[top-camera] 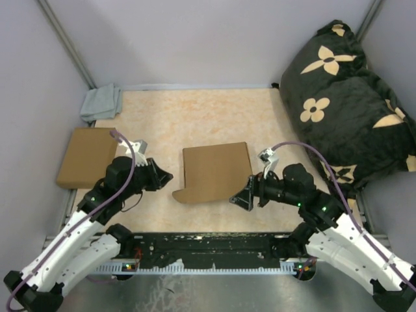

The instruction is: Fold the paper box

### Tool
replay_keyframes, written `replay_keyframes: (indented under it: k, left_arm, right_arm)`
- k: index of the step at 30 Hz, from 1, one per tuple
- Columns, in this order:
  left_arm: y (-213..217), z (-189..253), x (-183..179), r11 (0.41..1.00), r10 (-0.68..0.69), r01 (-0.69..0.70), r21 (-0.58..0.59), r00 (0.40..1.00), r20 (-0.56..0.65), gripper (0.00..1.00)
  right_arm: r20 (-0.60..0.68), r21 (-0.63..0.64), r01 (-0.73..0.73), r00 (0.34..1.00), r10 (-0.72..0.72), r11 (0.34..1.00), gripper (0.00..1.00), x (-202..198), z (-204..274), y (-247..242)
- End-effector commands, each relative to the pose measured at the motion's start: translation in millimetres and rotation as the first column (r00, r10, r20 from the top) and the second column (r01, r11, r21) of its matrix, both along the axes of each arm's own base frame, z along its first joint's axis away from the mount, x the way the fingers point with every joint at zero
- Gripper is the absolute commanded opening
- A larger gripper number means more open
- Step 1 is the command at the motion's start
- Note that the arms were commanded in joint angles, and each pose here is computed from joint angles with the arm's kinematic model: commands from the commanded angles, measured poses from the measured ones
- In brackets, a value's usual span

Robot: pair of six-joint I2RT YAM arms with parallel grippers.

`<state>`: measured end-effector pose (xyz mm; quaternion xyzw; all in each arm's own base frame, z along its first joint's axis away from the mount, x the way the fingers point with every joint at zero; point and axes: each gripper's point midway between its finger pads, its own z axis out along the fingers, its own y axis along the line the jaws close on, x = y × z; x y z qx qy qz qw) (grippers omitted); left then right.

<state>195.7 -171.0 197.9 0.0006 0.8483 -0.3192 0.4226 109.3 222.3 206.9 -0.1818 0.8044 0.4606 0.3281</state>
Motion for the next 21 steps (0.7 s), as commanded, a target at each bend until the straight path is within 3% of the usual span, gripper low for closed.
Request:
replay_keyframes:
  k: [1, 5, 7, 12, 21]
  left_arm:
    - [-8, -14, 18, 0.999, -0.003, 0.002, 0.037, 1.0, 0.018, 0.3]
    - [-16, -42, 34, 0.995, -0.014, 0.015, 0.095, 1.0, -0.015, 0.32]
    - [-13, -54, 44, 0.989, 0.022, -0.018, 0.146, 0.999, -0.029, 0.33]
    - [-10, -80, 66, 0.973, 0.09, -0.079, 0.217, 0.995, -0.043, 0.34]
    - [-35, -115, 87, 0.973, 0.026, -0.007, 0.229, 0.997, -0.078, 0.35]
  right_arm:
    - [0.118, -0.155, 0.287, 0.955, -0.271, 0.945, 0.88, 59, -3, -23]
    - [0.174, -0.407, 0.499, 0.864, -0.472, 0.765, 0.92, 124, -61, -57]
    - [0.168, -0.431, 0.537, 0.837, -0.521, 0.725, 0.92, 150, -78, -67]
    - [0.162, -0.419, 0.532, 0.842, -0.515, 0.736, 0.88, 183, -100, -63]
    - [0.116, -0.44, 0.441, 0.892, -0.437, 0.783, 0.83, 189, -121, -43]
